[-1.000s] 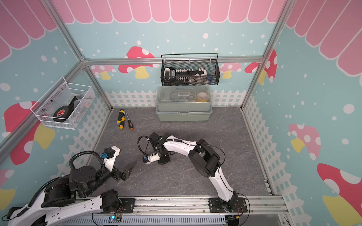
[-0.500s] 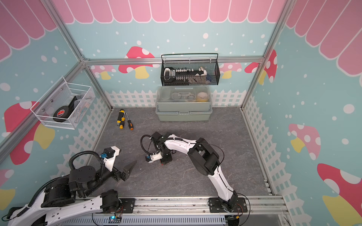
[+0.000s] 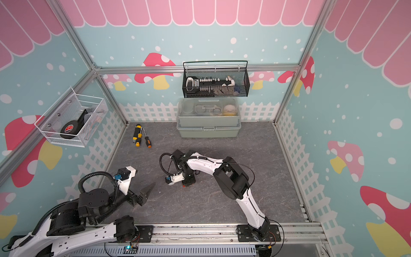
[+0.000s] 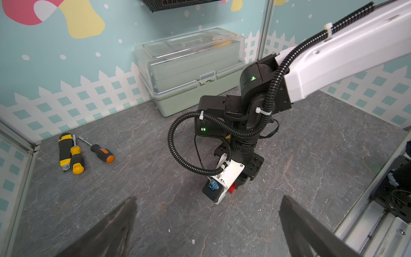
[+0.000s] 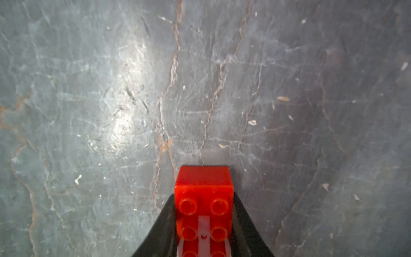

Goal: Assemble the letter f with lego
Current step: Pick up the lego brick from the center of the board, then assemble the lego brick with the lego brick.

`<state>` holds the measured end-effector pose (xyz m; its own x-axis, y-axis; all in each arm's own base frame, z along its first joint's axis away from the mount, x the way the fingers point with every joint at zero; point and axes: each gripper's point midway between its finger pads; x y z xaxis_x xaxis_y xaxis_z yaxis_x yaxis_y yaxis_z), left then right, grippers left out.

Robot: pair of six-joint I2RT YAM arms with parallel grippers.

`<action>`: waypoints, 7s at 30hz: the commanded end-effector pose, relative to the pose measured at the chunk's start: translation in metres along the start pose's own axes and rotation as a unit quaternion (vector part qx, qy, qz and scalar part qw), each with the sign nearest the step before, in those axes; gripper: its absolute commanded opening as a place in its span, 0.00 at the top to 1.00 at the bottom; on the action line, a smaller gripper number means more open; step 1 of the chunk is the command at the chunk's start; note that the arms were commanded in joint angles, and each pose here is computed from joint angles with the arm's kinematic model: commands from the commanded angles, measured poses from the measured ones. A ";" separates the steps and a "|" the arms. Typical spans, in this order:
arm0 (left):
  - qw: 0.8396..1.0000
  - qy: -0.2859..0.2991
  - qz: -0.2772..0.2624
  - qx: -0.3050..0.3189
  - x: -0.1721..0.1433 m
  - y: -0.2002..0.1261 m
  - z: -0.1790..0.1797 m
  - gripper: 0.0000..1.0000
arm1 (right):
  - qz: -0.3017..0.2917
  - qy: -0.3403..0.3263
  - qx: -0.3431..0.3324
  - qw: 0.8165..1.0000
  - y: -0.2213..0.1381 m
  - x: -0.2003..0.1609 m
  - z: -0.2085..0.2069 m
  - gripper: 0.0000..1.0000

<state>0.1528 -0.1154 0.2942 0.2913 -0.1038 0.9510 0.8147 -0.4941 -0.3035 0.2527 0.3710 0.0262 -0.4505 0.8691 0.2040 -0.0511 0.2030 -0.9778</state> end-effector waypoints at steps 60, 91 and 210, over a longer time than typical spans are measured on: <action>1.000 -0.008 0.000 -0.001 -0.003 -0.004 0.003 0.01 | 0.052 0.239 -0.044 0.969 -0.104 -0.106 -0.055 0.70; 1.000 -0.009 0.000 0.002 -0.003 -0.003 0.004 0.01 | 0.054 0.253 -0.046 0.965 -0.096 -0.120 -0.054 0.70; 1.000 -0.010 0.000 0.004 -0.003 -0.003 0.004 0.01 | 0.015 0.262 -0.147 0.954 -0.122 -0.120 -0.078 0.37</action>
<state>0.1519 -0.1133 0.2959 0.2887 -0.0889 0.9533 0.8160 -0.4980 -0.2935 0.3857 0.2762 0.1154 0.0584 0.9754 0.2126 0.2411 0.1929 -0.9511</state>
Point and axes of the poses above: each gripper's point midway between its finger pads, its own y axis out along the fingers, its own z axis along the line the jaws close on, x = y × z, and after that the axes turned 7 degrees about -y, right-handed
